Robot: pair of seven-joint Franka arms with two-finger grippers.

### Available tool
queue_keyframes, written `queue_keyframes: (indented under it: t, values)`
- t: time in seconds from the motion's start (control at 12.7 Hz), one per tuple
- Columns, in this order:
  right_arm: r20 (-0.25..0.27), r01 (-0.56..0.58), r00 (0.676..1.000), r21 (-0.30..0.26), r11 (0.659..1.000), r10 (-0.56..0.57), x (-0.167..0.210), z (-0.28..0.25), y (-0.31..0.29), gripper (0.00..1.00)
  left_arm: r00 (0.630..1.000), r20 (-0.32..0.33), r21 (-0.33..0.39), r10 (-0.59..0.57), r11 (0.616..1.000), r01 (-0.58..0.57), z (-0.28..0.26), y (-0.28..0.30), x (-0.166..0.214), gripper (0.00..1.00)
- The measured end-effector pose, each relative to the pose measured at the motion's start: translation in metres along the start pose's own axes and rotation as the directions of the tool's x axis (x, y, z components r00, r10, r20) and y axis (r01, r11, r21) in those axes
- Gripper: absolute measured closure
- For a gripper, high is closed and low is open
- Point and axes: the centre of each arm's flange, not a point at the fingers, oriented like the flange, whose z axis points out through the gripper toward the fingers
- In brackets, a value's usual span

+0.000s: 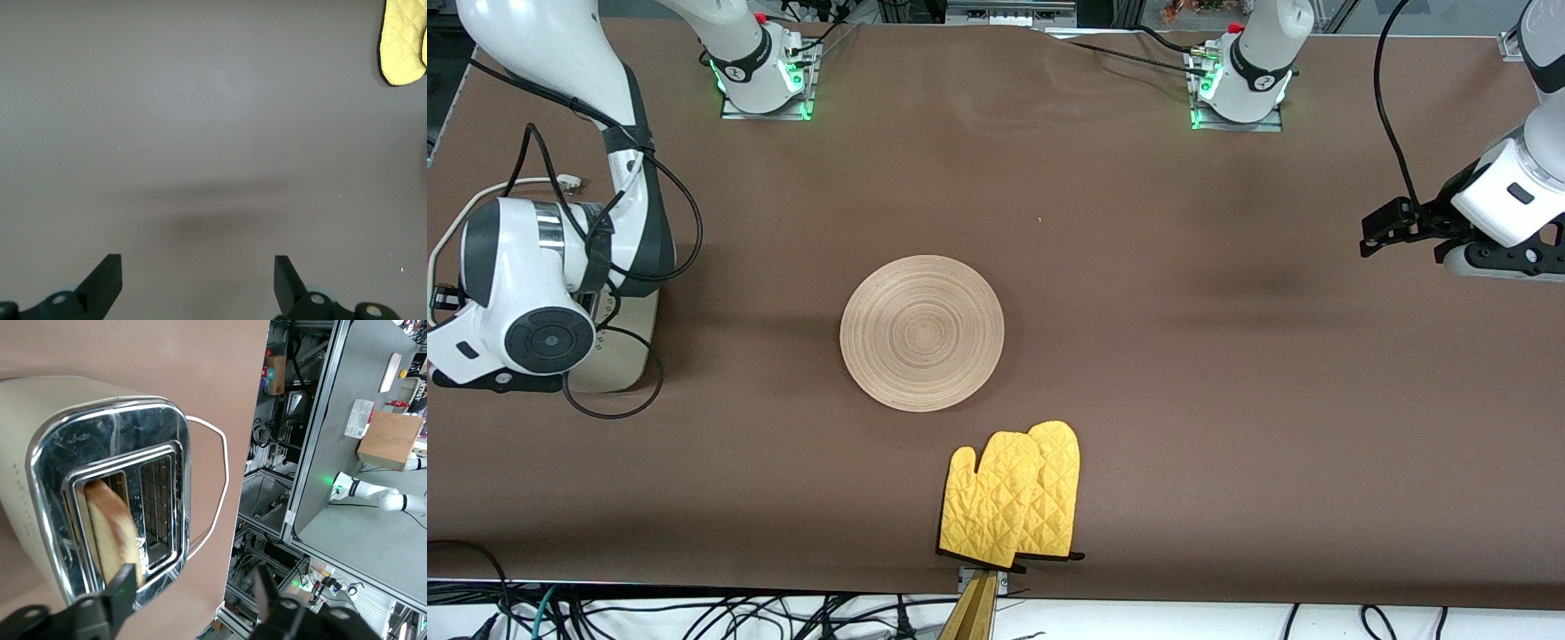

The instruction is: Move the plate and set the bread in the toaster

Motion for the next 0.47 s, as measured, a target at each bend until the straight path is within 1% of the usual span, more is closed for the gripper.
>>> queue_keyframes:
  t: [0.08, 0.16, 0.24, 0.32, 0.39, 0.47]
  values:
    - [0.009, -0.006, 1.000, 0.040, 0.999, 0.005, -0.008, -0.009, 0.007, 0.03, 1.000, 0.000, 0.000, 0.000, 1.000, 0.000, 0.000, 0.000, 0.000, 0.00]
    - [0.021, -0.006, 1.000, 0.091, 0.996, 0.004, -0.017, -0.020, 0.014, 0.00, 1.000, 0.000, 0.000, -0.001, 1.000, 0.001, 0.000, 0.000, 0.000, 0.00]
    - [0.027, -0.004, 1.000, 0.150, 0.989, 0.000, -0.026, -0.033, 0.023, 0.00, 1.000, 0.000, 0.000, -0.001, 1.000, 0.001, 0.000, 0.000, 0.000, 0.00]
    - [0.021, 0.004, 1.000, 0.216, 0.976, -0.009, -0.035, -0.046, 0.033, 0.00, 1.000, 0.000, 0.000, -0.001, 1.000, 0.001, 0.000, 0.000, 0.000, 0.00]
    - [0.007, 0.015, 1.000, 0.296, 0.955, -0.018, -0.044, -0.059, 0.041, 0.00, 1.000, 0.000, -0.001, -0.001, 1.000, 0.001, 0.000, 0.000, 0.000, 0.00]
    - [-0.006, 0.029, 1.000, 0.389, 0.921, -0.029, -0.053, -0.069, 0.050, 0.00, 1.000, 0.000, -0.001, -0.001, 1.000, 0.001, 0.000, 0.000, 0.000, 0.00]
